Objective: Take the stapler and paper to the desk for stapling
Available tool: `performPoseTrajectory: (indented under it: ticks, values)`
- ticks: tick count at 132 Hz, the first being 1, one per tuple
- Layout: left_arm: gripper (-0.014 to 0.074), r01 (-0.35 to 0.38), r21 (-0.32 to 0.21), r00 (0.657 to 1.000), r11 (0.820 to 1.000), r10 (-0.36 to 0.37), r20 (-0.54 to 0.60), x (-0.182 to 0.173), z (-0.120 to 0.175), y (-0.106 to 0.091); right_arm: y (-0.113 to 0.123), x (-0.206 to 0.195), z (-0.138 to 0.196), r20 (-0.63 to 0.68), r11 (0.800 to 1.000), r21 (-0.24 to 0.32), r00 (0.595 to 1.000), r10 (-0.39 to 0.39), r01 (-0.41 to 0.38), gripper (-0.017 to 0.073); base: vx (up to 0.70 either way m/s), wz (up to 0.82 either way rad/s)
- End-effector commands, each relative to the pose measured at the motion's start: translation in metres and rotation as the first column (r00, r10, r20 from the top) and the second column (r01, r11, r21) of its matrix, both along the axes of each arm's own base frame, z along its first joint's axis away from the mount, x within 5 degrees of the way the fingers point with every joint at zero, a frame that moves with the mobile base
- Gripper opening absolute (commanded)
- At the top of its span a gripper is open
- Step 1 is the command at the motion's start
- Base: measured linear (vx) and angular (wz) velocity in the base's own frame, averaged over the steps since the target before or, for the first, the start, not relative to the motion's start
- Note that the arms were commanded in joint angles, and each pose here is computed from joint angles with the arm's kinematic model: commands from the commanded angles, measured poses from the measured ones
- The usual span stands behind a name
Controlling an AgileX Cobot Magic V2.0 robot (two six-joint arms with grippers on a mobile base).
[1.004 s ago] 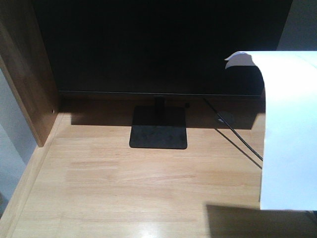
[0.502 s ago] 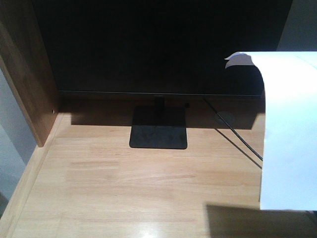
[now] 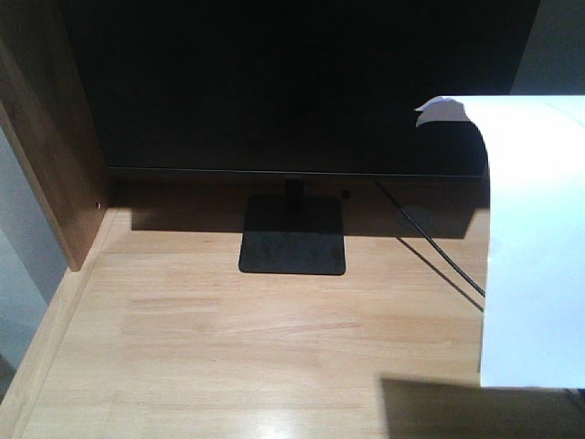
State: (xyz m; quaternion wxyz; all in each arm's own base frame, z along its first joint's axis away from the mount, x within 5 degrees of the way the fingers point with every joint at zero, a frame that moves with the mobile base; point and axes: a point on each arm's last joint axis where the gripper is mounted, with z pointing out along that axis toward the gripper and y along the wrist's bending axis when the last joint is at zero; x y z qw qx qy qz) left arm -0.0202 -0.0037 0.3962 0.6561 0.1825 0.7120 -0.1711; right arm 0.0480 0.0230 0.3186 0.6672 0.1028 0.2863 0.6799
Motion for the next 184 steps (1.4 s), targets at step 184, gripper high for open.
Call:
performPoseTrajectory:
  ticks: [184]
  values:
    - [-0.0006,0.582,0.437,0.806,0.686,-0.556,-0.201,0.241,-0.074,-0.115,-0.001,-0.003,0.009,0.056,1.0,0.009,0.998,-0.001,0.001,-0.0006,0.0,0.0]
